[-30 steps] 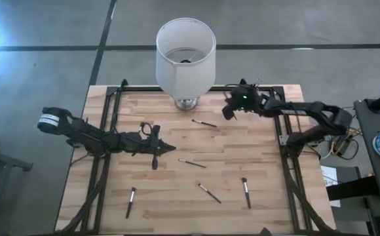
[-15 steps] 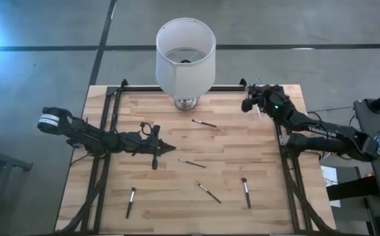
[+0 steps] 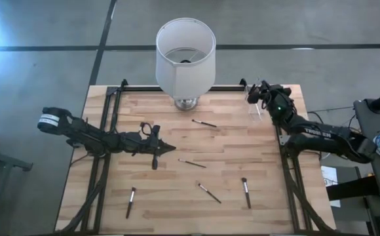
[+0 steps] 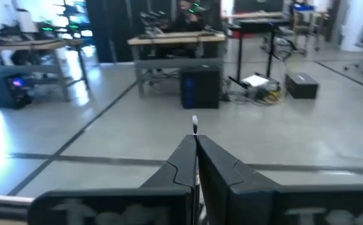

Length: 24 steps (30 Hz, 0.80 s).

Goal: Put items in baskets/containers
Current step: Put the eyeshadow brush into the transparent organizer

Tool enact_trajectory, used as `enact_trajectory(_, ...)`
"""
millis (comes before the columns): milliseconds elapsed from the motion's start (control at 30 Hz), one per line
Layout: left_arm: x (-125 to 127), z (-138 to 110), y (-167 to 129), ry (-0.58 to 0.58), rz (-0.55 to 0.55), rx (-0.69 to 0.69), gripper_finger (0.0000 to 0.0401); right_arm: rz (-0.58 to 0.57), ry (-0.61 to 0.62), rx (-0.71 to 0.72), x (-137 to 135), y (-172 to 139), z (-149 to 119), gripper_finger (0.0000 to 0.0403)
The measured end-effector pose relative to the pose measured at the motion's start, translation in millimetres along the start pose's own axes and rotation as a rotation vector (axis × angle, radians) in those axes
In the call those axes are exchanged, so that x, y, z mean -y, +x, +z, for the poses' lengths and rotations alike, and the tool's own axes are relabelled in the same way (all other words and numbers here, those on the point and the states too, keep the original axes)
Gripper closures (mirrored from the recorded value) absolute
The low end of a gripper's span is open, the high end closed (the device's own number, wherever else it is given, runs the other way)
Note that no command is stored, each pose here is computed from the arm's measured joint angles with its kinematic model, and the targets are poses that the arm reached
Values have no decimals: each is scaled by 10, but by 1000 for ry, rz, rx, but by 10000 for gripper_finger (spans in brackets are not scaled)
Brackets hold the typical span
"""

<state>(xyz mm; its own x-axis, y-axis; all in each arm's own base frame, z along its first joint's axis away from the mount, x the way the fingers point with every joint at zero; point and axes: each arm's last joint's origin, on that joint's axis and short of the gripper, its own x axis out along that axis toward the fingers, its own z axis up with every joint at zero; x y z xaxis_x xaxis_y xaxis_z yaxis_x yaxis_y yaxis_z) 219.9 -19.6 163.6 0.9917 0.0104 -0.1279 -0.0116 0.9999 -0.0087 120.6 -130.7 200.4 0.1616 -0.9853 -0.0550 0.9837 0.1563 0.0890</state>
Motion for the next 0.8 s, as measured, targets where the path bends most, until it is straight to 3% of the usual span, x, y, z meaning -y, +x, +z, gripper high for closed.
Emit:
enact_trajectory(167,0,0,0,0,0,0,401,-23,31,7,-18,102,-47,395)
enact_trajectory(600,-1,-1,0,-3,-1,-2,401,-151,154,-228,-112,376,-360,394)
enact_trajectory(800,1,-2,0,-3,-4,-2,401,-210,144,-312,-129,437,-354,394)
